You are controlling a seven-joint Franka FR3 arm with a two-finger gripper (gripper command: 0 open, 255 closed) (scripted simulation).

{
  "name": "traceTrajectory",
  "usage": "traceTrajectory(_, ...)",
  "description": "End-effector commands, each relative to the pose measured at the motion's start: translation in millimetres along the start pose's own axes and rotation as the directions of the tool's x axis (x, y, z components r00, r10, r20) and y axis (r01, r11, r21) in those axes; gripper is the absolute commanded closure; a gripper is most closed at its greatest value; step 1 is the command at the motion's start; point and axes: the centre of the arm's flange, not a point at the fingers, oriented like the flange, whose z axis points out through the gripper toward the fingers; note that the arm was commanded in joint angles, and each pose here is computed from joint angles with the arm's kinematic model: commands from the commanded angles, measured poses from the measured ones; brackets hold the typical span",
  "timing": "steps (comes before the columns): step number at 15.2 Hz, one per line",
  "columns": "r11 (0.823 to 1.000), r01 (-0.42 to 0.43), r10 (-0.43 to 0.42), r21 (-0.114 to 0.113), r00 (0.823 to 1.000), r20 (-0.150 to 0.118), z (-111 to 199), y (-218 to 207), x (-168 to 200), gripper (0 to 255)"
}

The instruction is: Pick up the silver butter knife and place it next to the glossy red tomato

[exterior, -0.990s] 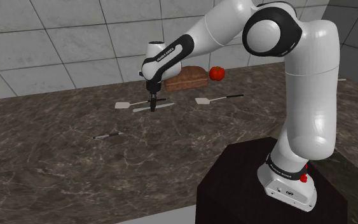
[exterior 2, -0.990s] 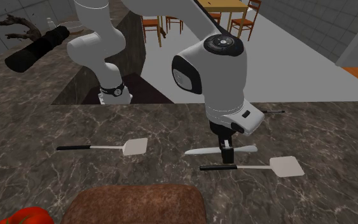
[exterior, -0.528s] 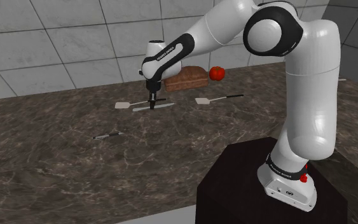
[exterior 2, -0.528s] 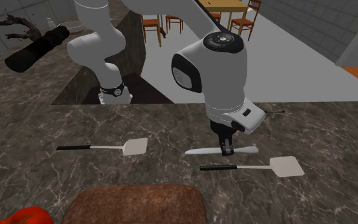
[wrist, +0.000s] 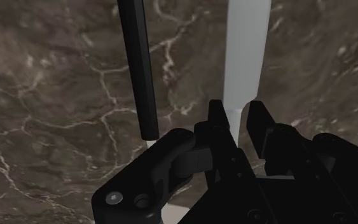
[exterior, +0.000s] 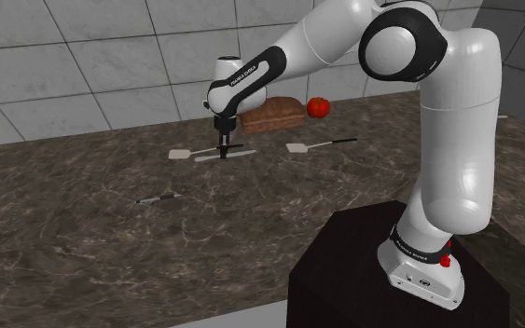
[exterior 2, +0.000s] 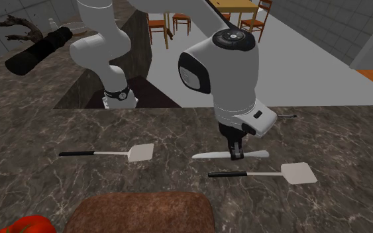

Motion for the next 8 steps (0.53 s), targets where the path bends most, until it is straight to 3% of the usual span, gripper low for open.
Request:
traceTrajectory(1,1.000,0.000,0.000,0.001,1.000,0.001,-9,0,3,255)
traceTrajectory(8,1.000,0.000,0.000,0.001,1.000,0.001,-45,0,10,255)
